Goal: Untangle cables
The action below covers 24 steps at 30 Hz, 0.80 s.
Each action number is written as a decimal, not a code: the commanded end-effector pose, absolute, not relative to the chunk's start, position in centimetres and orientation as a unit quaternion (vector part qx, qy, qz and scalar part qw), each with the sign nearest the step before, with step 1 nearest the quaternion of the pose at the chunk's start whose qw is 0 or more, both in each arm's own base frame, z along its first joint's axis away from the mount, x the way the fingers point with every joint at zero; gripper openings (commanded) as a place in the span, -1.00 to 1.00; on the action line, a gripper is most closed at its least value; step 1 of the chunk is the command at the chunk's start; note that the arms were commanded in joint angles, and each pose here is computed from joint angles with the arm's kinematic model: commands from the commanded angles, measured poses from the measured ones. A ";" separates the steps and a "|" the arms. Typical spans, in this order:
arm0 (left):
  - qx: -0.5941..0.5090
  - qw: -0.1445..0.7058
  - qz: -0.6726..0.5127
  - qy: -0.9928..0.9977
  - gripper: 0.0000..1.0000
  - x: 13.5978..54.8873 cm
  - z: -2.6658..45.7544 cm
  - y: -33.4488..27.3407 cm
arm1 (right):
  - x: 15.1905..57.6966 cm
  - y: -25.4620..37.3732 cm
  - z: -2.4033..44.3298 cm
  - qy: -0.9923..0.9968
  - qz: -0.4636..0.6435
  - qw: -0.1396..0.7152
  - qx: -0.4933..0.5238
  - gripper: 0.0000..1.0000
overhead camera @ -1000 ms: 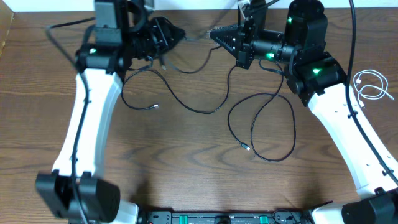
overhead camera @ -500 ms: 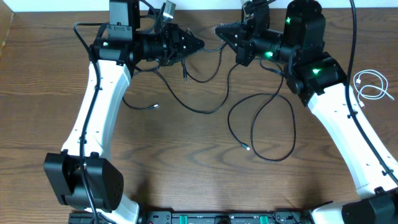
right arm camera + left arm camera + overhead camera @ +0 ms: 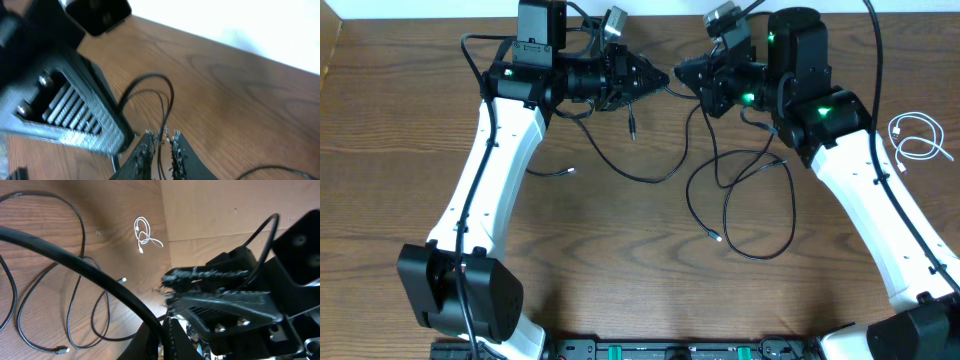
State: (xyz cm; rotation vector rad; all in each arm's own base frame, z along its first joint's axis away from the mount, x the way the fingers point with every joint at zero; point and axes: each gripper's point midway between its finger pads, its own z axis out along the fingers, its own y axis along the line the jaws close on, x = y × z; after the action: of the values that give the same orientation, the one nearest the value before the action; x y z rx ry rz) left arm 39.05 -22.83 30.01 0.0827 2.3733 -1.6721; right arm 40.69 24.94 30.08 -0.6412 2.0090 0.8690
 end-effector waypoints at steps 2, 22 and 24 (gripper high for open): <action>0.041 0.124 -0.581 0.803 -0.85 38.8 31.0 -22.8 | 40.0 25.2 29.8 0.790 0.343 0.414 -0.295 -0.81; 0.021 0.113 -0.582 0.805 -0.85 38.9 30.9 -22.8 | 37.0 25.7 29.5 0.771 0.422 0.352 -0.320 -0.34; 0.019 0.108 -0.586 0.803 -0.85 38.8 31.0 -22.8 | 37.0 25.7 29.5 0.772 0.422 0.351 -0.320 -0.34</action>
State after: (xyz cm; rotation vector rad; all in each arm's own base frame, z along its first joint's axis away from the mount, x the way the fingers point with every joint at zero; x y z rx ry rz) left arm 39.17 -22.85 30.12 0.0595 2.3754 -1.6807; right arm 37.18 25.56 29.51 -0.8092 2.0066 1.0714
